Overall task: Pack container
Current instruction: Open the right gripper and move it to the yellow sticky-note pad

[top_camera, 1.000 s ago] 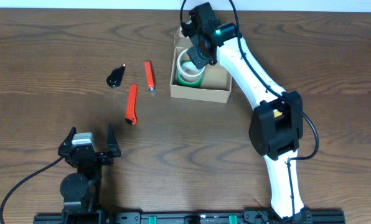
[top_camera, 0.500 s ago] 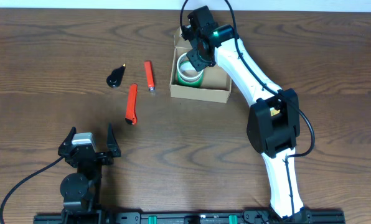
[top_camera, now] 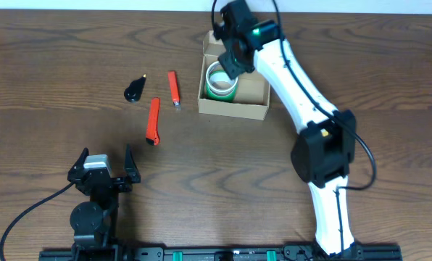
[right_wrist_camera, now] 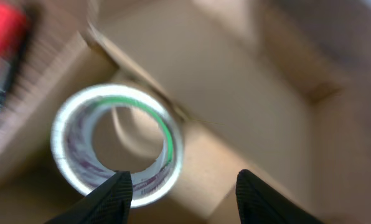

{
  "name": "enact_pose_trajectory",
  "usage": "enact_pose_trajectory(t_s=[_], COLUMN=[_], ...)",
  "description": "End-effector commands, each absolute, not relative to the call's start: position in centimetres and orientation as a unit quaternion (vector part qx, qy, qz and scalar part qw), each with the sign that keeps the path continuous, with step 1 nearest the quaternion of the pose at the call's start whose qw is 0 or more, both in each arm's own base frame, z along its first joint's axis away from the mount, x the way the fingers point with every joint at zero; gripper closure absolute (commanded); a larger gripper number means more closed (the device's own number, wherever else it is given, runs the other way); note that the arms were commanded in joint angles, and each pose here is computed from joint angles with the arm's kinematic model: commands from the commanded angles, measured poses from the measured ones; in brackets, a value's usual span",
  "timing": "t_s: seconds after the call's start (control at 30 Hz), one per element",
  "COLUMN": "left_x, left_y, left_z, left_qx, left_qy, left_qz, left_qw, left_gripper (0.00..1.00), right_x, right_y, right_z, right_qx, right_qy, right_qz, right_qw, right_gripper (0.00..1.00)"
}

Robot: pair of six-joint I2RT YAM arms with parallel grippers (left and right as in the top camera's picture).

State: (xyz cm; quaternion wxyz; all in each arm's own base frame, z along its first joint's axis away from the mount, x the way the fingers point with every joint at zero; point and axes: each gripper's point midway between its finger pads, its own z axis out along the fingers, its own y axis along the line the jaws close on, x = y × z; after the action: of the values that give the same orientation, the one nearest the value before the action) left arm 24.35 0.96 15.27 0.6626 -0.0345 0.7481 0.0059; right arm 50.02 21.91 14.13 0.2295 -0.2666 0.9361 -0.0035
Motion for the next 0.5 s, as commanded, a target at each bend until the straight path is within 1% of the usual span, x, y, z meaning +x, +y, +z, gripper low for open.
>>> enact_pose_trajectory(t_s=[0.0, 0.1, 0.17, 0.2, 0.27, 0.33, 0.4, 0.47], left_x=[24.2, 24.2, 24.2, 24.2, 24.2, 24.2, 24.2, 24.2], left_y=[1.1, 1.1, 1.1, 1.1, 1.1, 1.1, 1.1, 1.1], left_z=[13.5, 13.5, 13.5, 13.5, 13.5, 13.5, 13.5, 13.5], left_qx=[-0.035, -0.035, -0.035, -0.035, -0.035, -0.035, -0.035, -0.035], left_qy=[0.766, 0.766, 0.766, 0.766, 0.766, 0.766, 0.766, 0.766], left_qz=[0.013, 0.013, 0.013, 0.013, 0.013, 0.013, 0.013, 0.013], left_qw=[0.642, 0.642, 0.642, 0.642, 0.642, 0.642, 0.642, 0.642], left_gripper=[0.04, 0.04, 0.04, 0.04, 0.04, 0.04, 0.04, 0.04], right_x=[49.7, 49.0, 49.1, 49.0, 48.8, 48.6, 48.4, 48.3], right_y=[21.7, 20.8, 19.9, 19.4, 17.9, 16.2, 14.3, 12.2], right_z=[21.3, 22.6, 24.1, 24.9, 26.7, 28.7, 30.6, 32.1], right_qx=[-0.249, -0.245, -0.236, -0.23, -0.215, -0.194, -0.165, -0.133], right_qy=[0.922, 0.922, 0.919, 0.917, 0.914, 0.91, 0.908, 0.908], right_qz=[0.007, -0.005, -0.025, -0.037, -0.064, -0.08, -0.089, -0.09], right_qw=[0.296, 0.3, 0.315, 0.324, 0.339, 0.358, 0.374, 0.388], right_gripper=[0.47, 0.49, 0.54, 0.59, 0.75, 0.85, 0.93, 0.94])
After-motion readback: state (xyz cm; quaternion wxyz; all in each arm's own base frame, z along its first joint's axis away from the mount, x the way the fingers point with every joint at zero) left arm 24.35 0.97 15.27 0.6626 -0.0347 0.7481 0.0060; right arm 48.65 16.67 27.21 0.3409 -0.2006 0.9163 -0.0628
